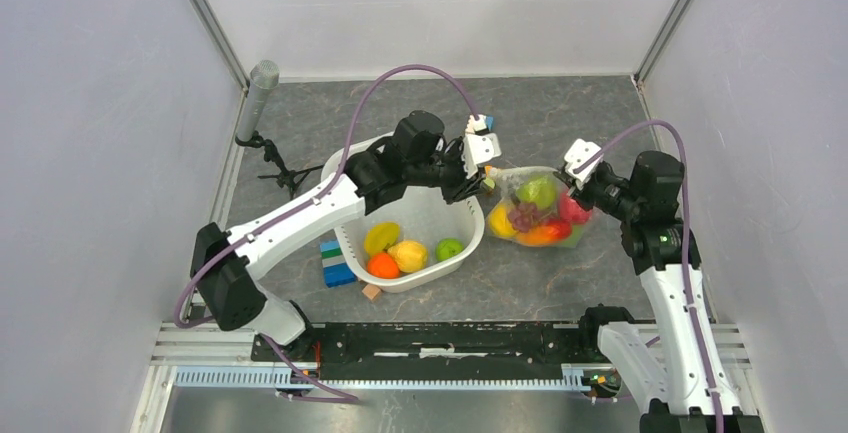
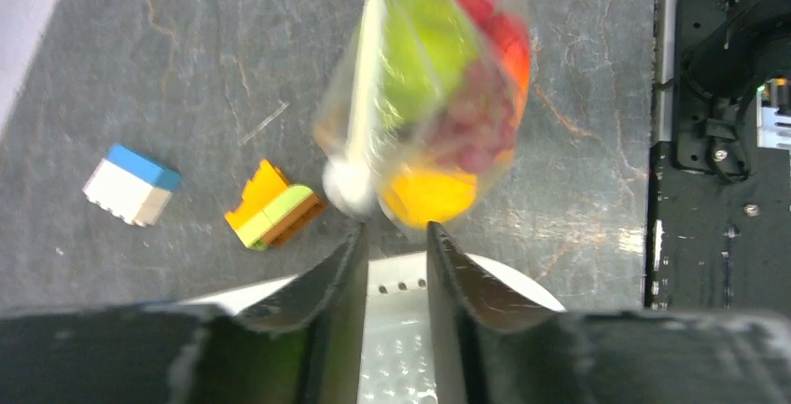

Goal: Place the food in the zip-top bag and seal the zipper
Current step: Zip the zipper food storage bag at the center of the board, then place the zipper food storage bag at the center of the board.

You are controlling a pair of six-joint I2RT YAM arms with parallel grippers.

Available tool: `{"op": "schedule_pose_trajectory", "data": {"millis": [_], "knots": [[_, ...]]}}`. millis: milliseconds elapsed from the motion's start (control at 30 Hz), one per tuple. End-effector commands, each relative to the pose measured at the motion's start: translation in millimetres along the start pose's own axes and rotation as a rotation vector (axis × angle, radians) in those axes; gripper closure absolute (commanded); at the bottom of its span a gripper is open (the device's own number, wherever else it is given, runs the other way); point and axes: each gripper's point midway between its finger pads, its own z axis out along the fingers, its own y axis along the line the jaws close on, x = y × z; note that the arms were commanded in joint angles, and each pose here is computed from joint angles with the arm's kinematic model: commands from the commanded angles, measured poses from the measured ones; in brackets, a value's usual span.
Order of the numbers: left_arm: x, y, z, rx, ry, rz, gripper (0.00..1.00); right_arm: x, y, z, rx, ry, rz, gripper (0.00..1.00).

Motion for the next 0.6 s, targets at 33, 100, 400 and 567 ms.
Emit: {"op": "schedule_pose_trajectory", "data": {"millis": [33, 100, 400, 567], "knots": [[-11.7, 6.7, -20.7, -0.062, -0.064, -0.078, 0.48, -7.9, -49.7, -13.5, 0.258, 0.009, -0.025, 1.00], [-18.9, 7.2, -26.4, -0.075, -0.110, -0.093, 0.33, -8.0, -60.4, -16.7, 0.321, 0.013, 0.001, 1.00], [-33.9, 13.6, -64.4, -0.183, -0.253, -0.127, 0.02, -8.4, -130.0, -38.2, 0.661, 0.080, 0.099, 0.99], [-27.0, 22.7, -81.2, -0.269, -0.271, -0.141, 0.00, 6.1, -78.0, 1.1, 0.349, 0.055, 0.131, 0.95]]}}
